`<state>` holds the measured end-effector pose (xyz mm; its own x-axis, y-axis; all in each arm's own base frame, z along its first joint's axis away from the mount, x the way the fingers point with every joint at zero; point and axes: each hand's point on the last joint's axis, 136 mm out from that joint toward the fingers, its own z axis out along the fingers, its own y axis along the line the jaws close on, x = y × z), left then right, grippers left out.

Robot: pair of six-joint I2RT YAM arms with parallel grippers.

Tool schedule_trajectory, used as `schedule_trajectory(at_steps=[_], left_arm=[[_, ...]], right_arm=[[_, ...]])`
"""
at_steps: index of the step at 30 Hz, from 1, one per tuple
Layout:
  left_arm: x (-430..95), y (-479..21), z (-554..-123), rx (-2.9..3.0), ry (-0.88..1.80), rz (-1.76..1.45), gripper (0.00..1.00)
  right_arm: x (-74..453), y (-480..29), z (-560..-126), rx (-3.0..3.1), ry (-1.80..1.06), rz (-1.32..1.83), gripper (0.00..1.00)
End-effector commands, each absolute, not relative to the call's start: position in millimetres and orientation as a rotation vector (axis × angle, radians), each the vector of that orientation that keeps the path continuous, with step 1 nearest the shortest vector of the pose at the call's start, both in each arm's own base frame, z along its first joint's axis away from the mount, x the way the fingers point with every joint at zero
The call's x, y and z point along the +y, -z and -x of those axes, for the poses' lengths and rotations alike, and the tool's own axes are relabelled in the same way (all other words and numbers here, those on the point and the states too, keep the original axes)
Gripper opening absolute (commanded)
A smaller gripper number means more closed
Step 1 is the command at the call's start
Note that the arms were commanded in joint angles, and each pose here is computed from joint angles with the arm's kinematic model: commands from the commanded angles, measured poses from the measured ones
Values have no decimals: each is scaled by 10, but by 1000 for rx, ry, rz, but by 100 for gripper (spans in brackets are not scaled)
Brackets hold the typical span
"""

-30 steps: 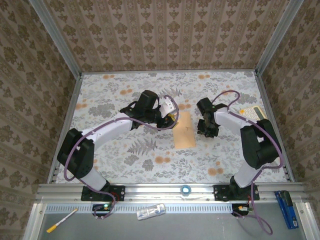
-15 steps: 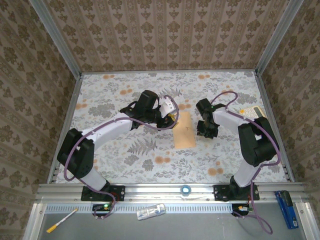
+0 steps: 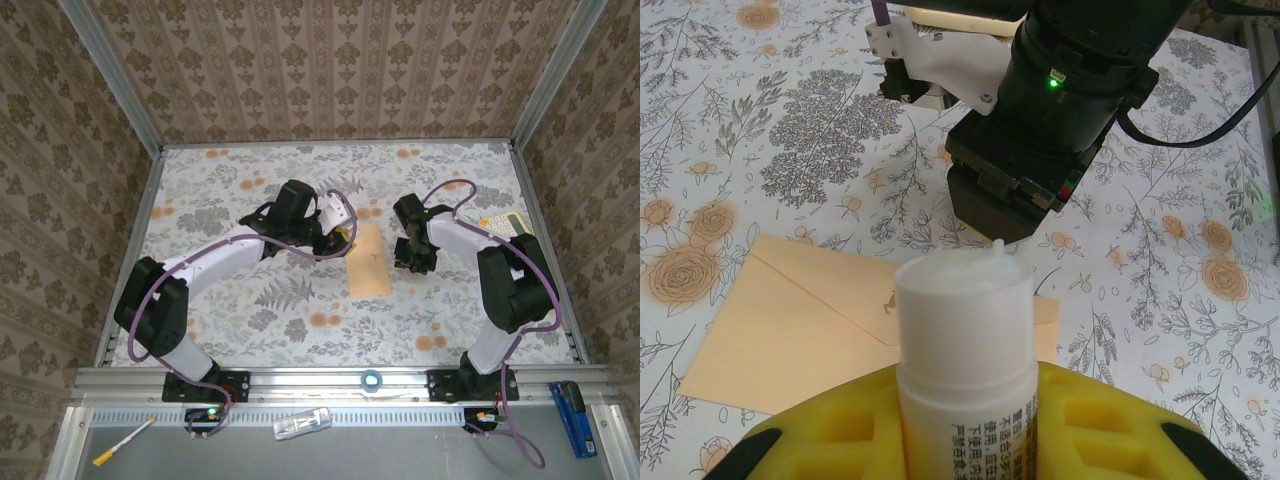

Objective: Place the letter into the envelope and seal it

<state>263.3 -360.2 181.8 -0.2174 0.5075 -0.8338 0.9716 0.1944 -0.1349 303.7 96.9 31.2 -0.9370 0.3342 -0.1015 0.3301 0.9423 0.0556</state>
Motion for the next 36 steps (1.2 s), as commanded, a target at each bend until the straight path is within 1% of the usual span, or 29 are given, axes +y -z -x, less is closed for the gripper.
schedule_trajectory(at_steps=[1,16,19,23,27,31,36], left_arm=[[-3611,-1975,-2612,1784,947,-1367,0],[-3613,-1967,-2614,1788,949,-1365,0],[-3611,-1972,-2614,1787,948,-1365,0],[-3610,-1976,-2619,1785,946,-1367,0],[-3608,-1960,-2612,1788,943,-1374,0],[-3598,-1941,-2605,1792,938,-1390,0],[-3595,-1907,-2574,1786,923,-1434,0]], right_arm=[[925,-309,-3027,3003,-18,-508,35],[939,-232,-2999,3026,-22,-504,34],[939,-236,-3004,3021,-25,-506,30],[934,-278,-3018,3010,-26,-505,28],[949,-435,-3057,2984,-54,-499,26],[950,-715,-3112,2955,-130,-503,25],[969,-1184,-3163,2908,-335,-508,26]])
